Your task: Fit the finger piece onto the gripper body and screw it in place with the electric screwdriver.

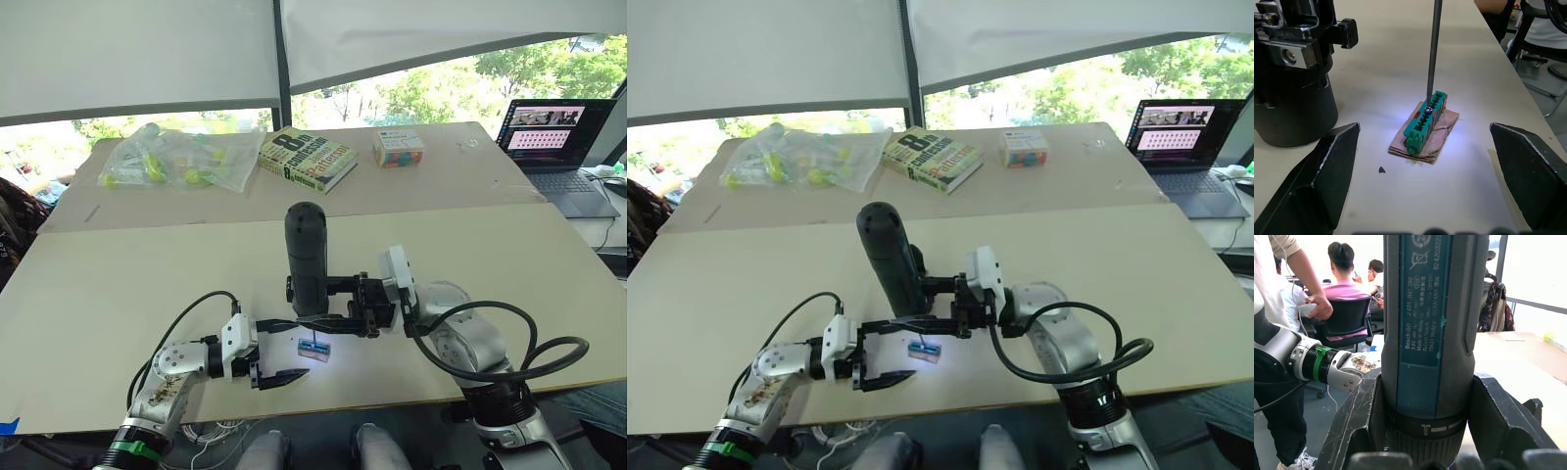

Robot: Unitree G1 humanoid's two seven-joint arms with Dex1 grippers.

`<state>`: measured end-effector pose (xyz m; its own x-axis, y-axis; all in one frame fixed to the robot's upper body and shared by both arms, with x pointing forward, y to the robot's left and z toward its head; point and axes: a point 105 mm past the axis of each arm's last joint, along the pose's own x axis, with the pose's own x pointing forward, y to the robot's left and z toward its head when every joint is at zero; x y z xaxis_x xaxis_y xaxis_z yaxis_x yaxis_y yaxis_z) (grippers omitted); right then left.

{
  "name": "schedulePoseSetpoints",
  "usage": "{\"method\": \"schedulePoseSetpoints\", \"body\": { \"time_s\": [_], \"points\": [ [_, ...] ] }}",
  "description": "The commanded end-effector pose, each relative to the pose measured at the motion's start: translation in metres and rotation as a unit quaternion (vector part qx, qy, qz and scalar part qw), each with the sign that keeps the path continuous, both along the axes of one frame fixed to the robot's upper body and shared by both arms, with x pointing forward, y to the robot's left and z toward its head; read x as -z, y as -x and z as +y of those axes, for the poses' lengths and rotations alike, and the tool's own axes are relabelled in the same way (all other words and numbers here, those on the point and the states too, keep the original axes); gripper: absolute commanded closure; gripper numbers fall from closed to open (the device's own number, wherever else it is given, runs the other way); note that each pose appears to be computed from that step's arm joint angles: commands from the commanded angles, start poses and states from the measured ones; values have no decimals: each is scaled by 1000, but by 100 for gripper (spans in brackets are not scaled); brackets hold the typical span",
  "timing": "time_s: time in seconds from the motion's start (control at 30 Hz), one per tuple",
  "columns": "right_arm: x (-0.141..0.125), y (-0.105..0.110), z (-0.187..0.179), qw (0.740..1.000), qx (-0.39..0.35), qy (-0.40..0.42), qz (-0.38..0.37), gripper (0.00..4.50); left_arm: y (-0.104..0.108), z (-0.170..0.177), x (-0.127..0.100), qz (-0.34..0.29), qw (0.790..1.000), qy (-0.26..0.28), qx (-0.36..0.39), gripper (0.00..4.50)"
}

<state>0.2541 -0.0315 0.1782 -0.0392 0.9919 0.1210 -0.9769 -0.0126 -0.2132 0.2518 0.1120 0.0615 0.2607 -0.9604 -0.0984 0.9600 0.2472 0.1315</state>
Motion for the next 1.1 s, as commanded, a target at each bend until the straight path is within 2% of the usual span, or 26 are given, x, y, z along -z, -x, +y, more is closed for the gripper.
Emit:
{"method": "schedulePoseSetpoints", "body": {
  "time_s": [0.03, 0.23, 0.43, 1.1],
  "points": [
    [-11, 4, 1, 1000, -7, -16, -25, 258, 0, 4, -19, -30, 999, 41, -4, 1],
    [-10, 4, 0, 1000, -7, -16, -25, 258, 2, 11, -27, -46, 998, 45, -7, 1],
    [-10, 4, 0, 1000, -8, -15, -24, 258, 4, 19, -13, -40, 999, 7, -2, 1],
    [-14, 7, -4, 999, -23, -11, -20, 258, 0, 7, -3, -29, 1000, -3, 0, 1]
  ]
}}
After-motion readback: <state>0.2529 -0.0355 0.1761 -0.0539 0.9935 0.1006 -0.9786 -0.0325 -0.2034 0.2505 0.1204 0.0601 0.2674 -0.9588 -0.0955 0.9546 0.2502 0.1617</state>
